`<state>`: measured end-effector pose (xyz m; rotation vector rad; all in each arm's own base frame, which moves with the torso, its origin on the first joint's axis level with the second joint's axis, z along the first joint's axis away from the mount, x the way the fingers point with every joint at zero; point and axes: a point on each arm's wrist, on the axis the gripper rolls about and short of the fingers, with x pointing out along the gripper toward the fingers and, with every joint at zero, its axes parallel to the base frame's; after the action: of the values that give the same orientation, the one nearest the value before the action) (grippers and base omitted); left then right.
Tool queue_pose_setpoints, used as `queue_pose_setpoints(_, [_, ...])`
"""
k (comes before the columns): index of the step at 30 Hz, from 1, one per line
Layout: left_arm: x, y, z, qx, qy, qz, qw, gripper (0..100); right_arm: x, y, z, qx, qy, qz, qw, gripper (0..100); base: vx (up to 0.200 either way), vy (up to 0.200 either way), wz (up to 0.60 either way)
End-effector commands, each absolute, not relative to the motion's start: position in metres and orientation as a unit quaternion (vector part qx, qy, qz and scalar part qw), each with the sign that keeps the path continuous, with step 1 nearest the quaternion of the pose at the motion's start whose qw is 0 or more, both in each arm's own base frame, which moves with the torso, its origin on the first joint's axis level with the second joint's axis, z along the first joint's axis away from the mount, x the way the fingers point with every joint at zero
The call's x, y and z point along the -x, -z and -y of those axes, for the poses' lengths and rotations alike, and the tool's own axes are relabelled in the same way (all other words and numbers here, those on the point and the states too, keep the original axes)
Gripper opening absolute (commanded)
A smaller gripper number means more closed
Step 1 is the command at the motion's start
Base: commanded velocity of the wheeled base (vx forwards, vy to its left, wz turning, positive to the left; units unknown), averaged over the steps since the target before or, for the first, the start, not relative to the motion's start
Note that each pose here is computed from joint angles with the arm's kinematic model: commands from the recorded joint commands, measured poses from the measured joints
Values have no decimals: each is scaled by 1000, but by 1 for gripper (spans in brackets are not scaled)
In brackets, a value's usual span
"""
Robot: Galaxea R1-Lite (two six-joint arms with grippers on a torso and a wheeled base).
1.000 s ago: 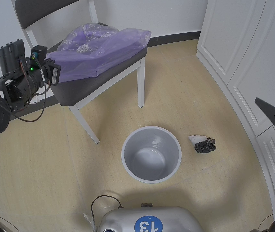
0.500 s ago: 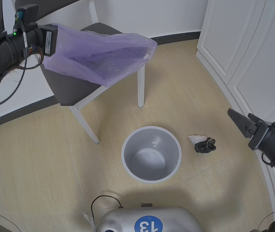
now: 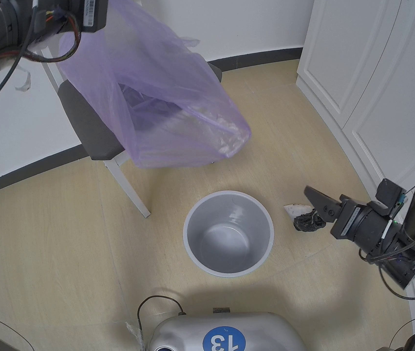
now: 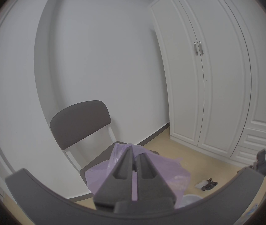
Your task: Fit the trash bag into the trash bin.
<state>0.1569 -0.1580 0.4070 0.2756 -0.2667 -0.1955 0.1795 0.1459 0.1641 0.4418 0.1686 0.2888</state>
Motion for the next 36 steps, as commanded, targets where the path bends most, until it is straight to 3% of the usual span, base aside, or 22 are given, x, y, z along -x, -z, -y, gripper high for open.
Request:
queue_pose_setpoints(1, [-142, -412, 174, -128, 117, 137, 975, 0, -192, -128, -177, -214, -156, -130, 955, 100, 0, 0, 0])
queue_pose_setpoints(13, [-139, -412, 180, -123, 118, 135, 976, 0, -158, -100, -240, -167, -262, -170, 935, 100, 0, 0, 0])
queue_pose_setpoints(20, [-133, -414, 178, -117, 126, 139, 975, 0, -172, -96, -252, -157, -242, -154, 945, 100, 0, 0, 0])
queue_pose_setpoints(36, [-125, -411, 169, -119, 129, 137, 975, 0, -196, -103, -231, -170, -201, -114, 958, 100, 0, 0, 0])
